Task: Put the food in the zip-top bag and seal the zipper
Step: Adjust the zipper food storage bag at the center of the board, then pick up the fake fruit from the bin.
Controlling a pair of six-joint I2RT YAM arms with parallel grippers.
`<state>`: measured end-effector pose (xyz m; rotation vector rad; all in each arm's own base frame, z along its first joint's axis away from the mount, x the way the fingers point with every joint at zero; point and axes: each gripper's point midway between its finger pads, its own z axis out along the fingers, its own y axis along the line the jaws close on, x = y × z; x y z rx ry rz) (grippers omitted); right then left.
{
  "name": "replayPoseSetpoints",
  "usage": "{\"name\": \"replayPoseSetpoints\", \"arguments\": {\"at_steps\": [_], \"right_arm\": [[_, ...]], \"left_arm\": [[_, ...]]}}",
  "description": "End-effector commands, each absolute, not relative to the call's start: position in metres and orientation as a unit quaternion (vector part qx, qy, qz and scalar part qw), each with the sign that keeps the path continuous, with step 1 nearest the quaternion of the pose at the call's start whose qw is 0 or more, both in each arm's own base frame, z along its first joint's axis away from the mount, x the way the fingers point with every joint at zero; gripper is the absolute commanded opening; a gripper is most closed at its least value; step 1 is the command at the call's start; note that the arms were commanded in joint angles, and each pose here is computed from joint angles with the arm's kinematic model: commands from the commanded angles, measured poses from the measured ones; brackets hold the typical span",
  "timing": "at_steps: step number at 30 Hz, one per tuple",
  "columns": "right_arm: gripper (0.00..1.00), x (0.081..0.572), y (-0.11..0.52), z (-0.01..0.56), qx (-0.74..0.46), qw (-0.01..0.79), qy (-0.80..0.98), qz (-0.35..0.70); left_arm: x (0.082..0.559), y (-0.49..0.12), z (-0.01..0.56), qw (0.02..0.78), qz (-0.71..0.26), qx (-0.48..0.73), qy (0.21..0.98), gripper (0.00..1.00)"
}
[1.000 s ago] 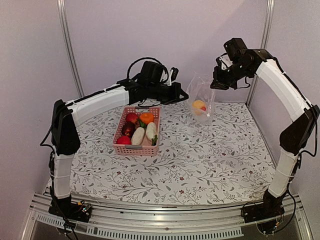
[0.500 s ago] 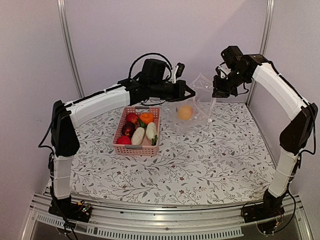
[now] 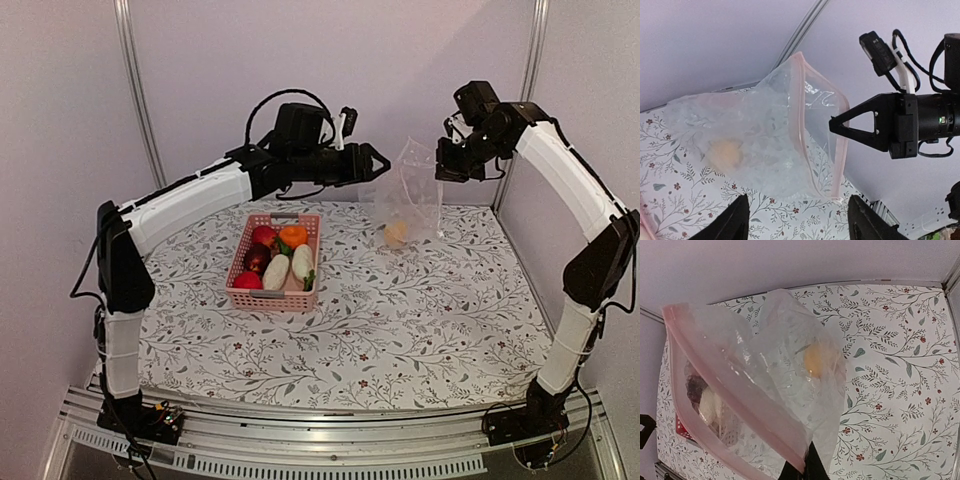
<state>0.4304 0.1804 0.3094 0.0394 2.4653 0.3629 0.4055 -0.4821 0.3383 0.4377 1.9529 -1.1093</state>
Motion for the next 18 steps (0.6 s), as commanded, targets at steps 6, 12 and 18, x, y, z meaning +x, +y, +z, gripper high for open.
{"name": "replayPoseSetpoints", "arguments": {"at_steps": [6, 12, 18], "right_arm": [[0.00, 0.443, 0.121, 0.362, 0.039, 0.410, 0.908, 0.076], [0.00, 0.429, 0.160, 0.281, -0.010, 0.329, 0.939, 0.103], [0.00, 0.405, 0.212, 0.241, -0.059, 0.270, 0.950, 0.145]], "left_arm": [[0.397, -0.388, 0.316, 0.427, -0.313, 0.158, 0.833, 0.79], [0.386, -0.328, 0.256, 0.389, -0.233, 0.149, 0.879, 0.78], [0.374, -0.296, 0.198, 0.289, -0.187, 0.123, 0.931, 0.76]]}}
